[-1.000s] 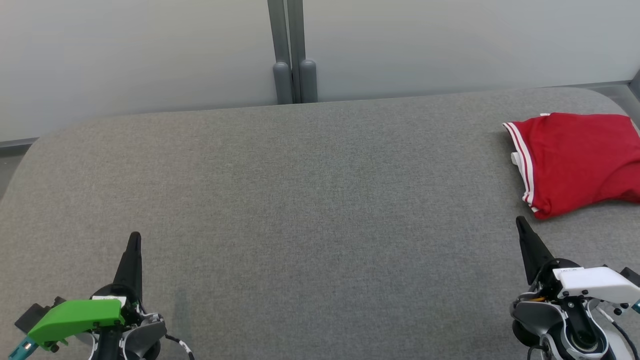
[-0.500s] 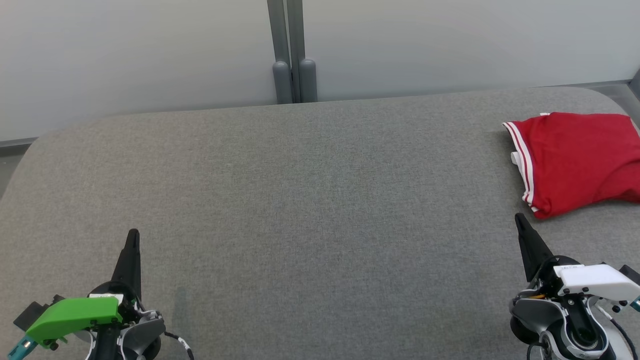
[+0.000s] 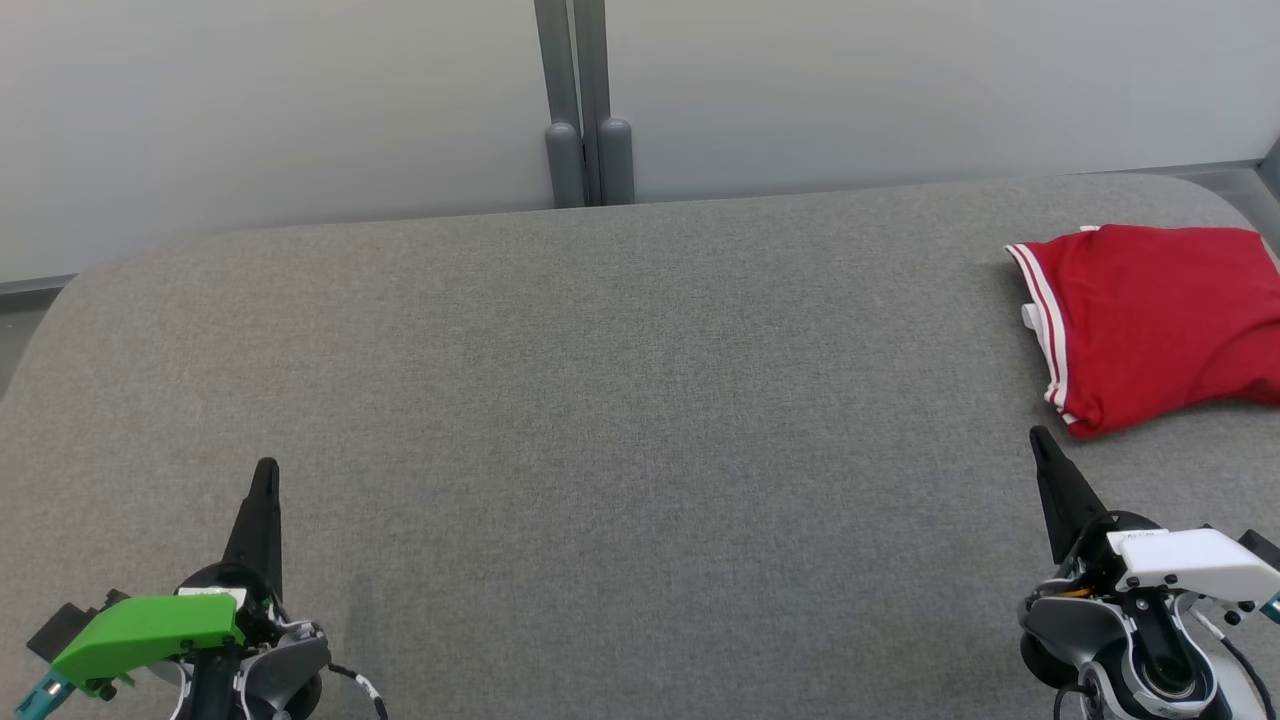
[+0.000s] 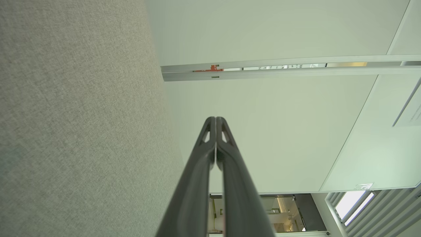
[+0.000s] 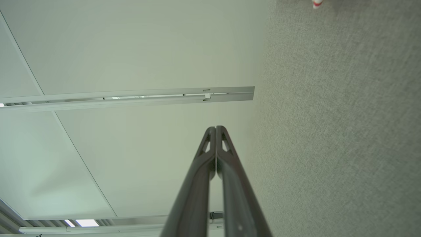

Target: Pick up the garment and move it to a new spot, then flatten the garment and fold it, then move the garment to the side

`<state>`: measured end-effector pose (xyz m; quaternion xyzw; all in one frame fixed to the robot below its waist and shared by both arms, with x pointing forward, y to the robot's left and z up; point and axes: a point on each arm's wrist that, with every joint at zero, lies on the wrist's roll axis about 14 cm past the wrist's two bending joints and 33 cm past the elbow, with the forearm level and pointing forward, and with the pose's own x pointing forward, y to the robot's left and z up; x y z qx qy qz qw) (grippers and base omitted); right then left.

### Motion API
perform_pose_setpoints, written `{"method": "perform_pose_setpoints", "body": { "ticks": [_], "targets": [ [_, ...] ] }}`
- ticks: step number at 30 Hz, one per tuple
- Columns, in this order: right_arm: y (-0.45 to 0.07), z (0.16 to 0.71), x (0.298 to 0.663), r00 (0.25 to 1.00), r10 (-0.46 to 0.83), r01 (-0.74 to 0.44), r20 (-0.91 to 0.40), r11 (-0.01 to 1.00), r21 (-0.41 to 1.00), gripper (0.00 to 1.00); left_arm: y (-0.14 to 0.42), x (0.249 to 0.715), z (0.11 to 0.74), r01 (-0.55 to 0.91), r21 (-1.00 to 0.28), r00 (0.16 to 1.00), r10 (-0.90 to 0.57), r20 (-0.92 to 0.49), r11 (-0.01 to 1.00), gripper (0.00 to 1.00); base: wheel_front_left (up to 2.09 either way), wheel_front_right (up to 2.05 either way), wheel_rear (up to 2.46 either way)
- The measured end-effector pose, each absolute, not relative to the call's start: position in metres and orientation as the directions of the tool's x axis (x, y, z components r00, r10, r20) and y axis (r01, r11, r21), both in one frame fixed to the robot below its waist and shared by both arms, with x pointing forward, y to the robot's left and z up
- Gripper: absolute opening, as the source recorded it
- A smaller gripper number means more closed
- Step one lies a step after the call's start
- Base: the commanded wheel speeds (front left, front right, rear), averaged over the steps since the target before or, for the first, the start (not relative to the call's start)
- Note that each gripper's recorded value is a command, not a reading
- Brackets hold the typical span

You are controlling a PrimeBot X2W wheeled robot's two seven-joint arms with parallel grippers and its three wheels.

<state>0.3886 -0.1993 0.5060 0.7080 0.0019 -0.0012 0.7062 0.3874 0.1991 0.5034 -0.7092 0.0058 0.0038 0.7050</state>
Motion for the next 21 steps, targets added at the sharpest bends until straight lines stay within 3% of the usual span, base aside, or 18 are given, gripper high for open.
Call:
{"method": "perform_pose_setpoints", "body": {
  "ticks": [21],
  "targets": [
    [-0.1993,0.5060,0.3886,1.000,0.001,0.004,-0.004,-0.002,1.000,0.00,0.1997,0.3874,0.5035,-0.013,-1.000,1.000,-0.001,-0.013,-0.006,0.00,0.00,0.00,0.00]
  ]
}}
